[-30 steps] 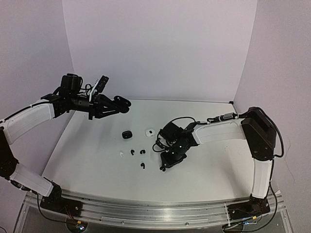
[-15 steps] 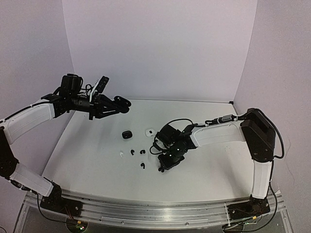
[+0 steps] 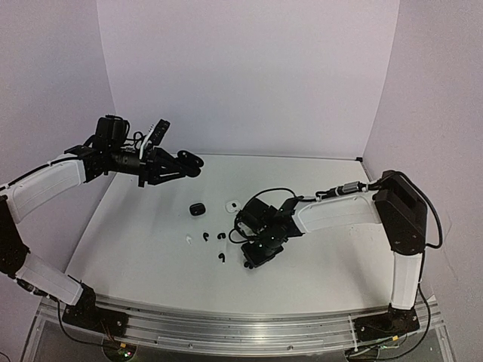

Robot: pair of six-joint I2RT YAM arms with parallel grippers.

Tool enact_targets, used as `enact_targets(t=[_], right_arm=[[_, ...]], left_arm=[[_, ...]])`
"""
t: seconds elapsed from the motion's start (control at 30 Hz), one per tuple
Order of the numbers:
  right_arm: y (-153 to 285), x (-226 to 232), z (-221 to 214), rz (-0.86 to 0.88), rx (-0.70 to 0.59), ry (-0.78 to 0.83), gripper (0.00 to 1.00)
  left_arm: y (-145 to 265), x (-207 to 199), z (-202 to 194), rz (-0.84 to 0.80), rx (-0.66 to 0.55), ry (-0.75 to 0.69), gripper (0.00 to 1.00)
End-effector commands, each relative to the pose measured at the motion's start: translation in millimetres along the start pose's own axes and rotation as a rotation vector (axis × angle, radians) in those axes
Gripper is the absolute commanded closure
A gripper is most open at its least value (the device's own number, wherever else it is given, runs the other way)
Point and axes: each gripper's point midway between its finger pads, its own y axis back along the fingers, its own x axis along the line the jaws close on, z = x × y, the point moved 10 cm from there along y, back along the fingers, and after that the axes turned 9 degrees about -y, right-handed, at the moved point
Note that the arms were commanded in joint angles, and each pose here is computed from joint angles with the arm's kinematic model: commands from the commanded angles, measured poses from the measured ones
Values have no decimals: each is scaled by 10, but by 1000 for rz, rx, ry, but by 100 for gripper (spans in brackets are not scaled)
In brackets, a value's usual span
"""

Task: Insert the wireless bluetooth earbuds into the charging case
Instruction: Pick up the right earbud from the center of the board.

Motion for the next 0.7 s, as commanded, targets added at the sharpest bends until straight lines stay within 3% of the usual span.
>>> enact_targets(t=[0.0,0.3,0.67], right_arm=[[-126,121,-229,43,121,4,88],[-186,104,-279,21,138,-23,100],[218,202,13,8,-43,-32,100]], left_arm=[[41,38,160,11,-22,-57,100],[44,39,168,14,-21,-68,100],[38,43,147,17,-18,-67,100]])
